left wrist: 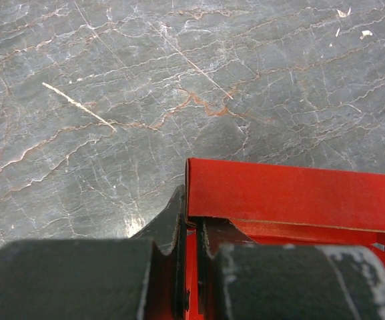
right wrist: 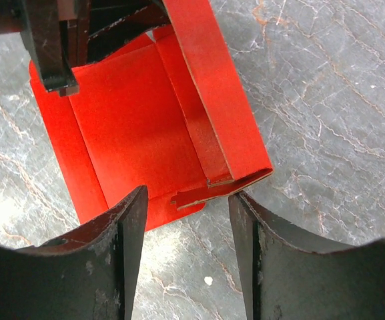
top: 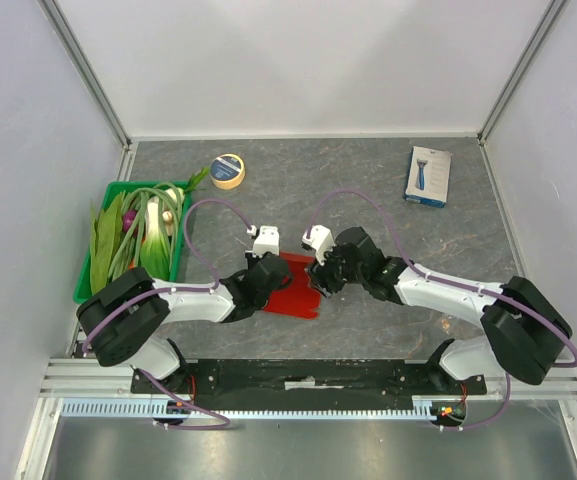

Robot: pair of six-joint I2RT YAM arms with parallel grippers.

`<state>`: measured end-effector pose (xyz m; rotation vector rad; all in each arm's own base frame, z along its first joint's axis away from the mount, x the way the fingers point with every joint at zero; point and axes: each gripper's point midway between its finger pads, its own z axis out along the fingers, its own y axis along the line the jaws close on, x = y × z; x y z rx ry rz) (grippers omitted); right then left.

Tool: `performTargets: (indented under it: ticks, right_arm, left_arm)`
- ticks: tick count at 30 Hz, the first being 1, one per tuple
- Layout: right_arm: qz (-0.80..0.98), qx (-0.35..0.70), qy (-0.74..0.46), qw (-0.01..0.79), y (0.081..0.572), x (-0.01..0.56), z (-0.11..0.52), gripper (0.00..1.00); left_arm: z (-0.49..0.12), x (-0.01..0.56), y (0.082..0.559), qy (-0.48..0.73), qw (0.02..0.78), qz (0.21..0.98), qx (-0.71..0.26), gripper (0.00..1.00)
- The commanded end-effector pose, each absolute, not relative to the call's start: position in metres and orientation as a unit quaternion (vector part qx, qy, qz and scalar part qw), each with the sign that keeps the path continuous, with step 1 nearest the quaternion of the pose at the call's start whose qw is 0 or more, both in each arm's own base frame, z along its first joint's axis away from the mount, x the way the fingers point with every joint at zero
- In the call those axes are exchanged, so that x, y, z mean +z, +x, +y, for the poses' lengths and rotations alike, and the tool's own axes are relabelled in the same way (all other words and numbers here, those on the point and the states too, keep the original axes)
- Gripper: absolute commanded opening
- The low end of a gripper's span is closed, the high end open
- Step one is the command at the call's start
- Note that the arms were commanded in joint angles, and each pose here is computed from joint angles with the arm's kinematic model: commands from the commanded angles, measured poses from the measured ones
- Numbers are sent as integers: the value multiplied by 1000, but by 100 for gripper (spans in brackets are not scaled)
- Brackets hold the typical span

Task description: Fold the paper box

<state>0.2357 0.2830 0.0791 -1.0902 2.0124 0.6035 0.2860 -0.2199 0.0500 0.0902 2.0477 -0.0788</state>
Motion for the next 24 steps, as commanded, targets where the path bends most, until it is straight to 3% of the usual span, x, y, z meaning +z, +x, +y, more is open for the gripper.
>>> performTargets:
  ticks: [1,6,8,14,22,24]
  right_arm:
    - [737,264,-469,408,230,97,295,60]
    - [730,271,-471,413,229,98,297,65]
    - [731,307,-454,406,224,108,308,74]
    - [729,287,-456,421,223,109,299,74]
    - [724,280,-472,418,219,104,294,43]
    - [727,279,-468,418,219,102,294,39]
  left_arm:
    - [-233,68,292,27,542,837,-65,2]
    - [-232,68,292,33,544,837,-61,2]
    - [-233,69,291,36,543,836,-67,2]
    - [-241,71,290,47,540,836,-86,2]
    - [-243,73,289,77,536,835,-92,2]
    - [-245,74,288,82,532,837,-100,2]
